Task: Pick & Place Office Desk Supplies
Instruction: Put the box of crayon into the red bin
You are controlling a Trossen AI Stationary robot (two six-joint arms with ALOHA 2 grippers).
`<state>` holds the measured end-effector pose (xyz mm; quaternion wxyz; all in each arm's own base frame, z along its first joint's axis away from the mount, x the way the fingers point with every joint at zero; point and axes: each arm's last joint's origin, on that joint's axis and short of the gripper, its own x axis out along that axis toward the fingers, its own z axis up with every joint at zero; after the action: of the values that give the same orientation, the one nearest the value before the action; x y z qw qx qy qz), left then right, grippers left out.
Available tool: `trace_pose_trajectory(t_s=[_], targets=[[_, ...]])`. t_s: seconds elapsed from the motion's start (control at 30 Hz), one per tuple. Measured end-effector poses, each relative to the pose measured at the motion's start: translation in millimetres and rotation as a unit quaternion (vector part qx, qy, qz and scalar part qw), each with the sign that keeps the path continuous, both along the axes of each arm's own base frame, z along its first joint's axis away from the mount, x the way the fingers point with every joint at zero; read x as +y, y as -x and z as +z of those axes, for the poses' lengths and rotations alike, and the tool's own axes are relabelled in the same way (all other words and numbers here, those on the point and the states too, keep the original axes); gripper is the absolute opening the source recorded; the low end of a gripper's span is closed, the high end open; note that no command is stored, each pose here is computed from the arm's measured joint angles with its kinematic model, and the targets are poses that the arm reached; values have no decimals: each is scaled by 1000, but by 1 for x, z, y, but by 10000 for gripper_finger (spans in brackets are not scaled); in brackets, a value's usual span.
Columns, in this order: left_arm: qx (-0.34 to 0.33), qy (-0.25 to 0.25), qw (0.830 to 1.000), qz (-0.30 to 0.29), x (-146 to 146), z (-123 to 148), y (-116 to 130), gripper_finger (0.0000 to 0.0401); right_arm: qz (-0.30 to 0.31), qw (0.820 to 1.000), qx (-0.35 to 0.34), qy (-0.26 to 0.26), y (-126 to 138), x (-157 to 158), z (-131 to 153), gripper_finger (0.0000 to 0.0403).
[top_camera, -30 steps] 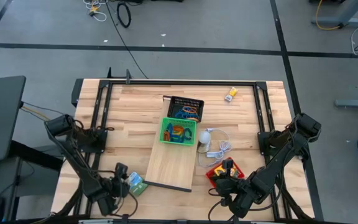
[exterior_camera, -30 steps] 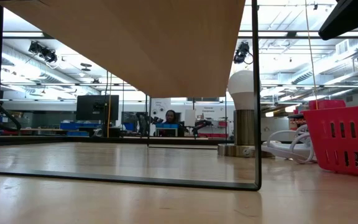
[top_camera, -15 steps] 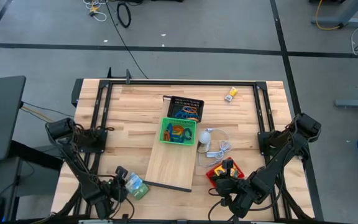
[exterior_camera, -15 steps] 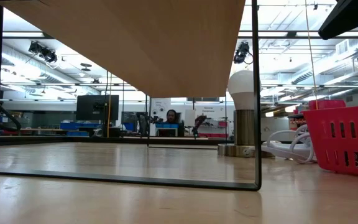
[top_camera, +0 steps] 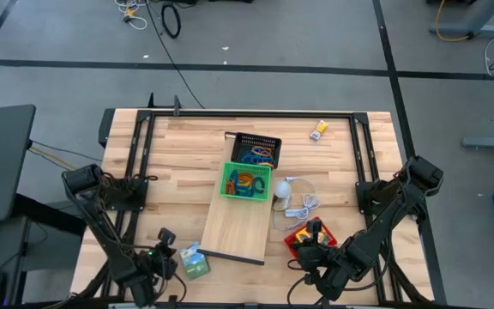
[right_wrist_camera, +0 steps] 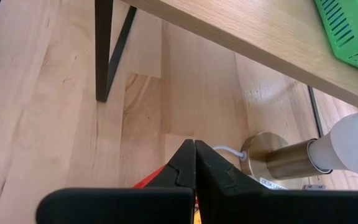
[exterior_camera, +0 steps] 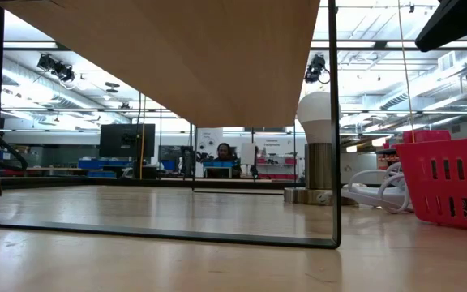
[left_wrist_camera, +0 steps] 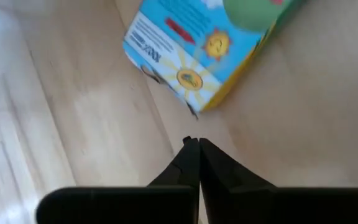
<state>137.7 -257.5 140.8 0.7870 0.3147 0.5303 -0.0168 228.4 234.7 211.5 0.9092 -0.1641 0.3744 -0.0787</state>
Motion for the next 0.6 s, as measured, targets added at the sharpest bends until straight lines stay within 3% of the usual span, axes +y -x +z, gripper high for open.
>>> trace_pose_trajectory(t_s=[0.1, 0.27, 0.4, 0.6], targets=[[-19, 30, 999, 40, 0, 9, -6, 3, 0, 1000, 0, 0, 0, 0, 0, 0], [-7, 167, 977, 131, 6, 24, -27, 25, 2, 1000, 2, 0, 0, 0, 0, 0], [-19, 252, 952, 171, 11, 35, -41, 73, 5, 1000, 10, -9, 0, 1, -1, 0], [-19, 306, 925, 225, 24, 50, -50, 156, 14, 999, 28, -24, 1, 2, -1, 12]])
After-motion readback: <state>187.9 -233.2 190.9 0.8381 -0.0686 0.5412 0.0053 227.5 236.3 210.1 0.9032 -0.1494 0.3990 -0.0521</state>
